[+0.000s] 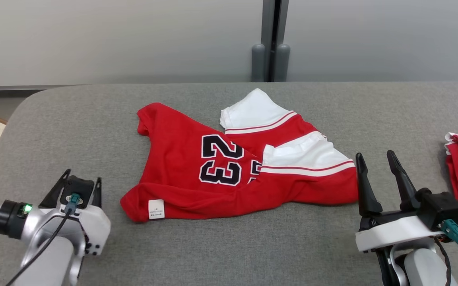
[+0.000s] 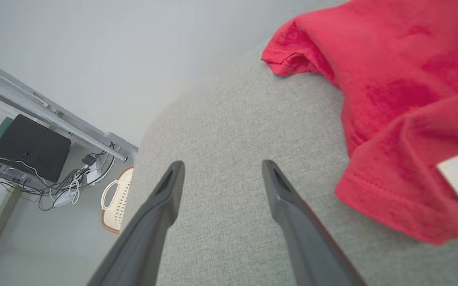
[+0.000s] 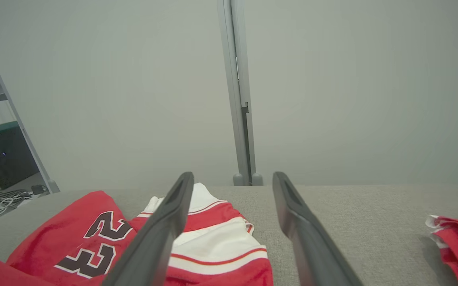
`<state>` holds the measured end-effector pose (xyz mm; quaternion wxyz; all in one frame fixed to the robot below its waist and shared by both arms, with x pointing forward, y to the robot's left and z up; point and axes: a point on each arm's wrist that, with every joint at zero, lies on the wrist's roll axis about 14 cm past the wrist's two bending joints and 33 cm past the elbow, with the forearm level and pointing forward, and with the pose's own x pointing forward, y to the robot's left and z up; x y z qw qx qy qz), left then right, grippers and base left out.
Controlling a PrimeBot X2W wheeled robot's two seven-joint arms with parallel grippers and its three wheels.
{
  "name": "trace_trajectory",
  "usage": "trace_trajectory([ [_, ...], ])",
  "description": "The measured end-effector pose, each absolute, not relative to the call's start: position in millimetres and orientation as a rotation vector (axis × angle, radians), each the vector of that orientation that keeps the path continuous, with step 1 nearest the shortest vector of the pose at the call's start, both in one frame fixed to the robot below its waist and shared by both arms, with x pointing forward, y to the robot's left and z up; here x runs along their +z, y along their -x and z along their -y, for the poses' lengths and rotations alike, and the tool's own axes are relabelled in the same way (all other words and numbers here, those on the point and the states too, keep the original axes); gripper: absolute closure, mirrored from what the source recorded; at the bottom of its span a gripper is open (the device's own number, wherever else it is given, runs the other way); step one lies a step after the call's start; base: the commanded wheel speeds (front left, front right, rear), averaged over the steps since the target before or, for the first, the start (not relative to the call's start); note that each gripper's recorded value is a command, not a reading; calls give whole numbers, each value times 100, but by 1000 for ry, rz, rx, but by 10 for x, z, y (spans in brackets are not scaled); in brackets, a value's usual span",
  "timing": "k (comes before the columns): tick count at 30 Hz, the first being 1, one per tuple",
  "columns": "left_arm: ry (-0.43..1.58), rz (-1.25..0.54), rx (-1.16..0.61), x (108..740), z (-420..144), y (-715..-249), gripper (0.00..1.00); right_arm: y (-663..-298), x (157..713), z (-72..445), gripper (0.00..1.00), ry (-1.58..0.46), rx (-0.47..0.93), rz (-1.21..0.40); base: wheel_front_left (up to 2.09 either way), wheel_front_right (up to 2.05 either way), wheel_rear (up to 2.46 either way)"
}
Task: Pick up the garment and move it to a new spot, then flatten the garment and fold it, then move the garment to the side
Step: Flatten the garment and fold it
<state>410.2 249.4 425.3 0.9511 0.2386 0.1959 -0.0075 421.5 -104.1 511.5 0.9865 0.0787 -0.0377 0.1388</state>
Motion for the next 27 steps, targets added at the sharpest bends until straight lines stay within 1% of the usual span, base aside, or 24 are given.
trace_trajectory([
  [3, -285, -250, 30, 4501, -2333, -4062, 0, -4172, 5142, 970, 0, -167, 296, 81, 0, 0, 0],
  [6, -114, -154, 68, 4635, -2238, -3913, 0, -4131, 5178, 914, 0, -172, 311, 90, 0, 0, 0],
  [11, 92, -93, 104, 4671, -2054, -3602, 0, -4048, 5221, 851, 0, -179, 328, 100, 0, 0, 0],
  [15, 248, -111, 143, 4549, -1967, -3421, 0, -4010, 5239, 851, 0, -183, 329, 105, 0, 0, 0],
  [22, 249, -120, 129, 4506, -1951, -3451, 0, -3995, 5218, 895, 0, -186, 317, 100, 0, 0, 0],
  [27, 233, -206, 91, 4266, -1874, -3489, 0, -4005, 5174, 940, 0, -182, 306, 87, 0, 0, 0],
])
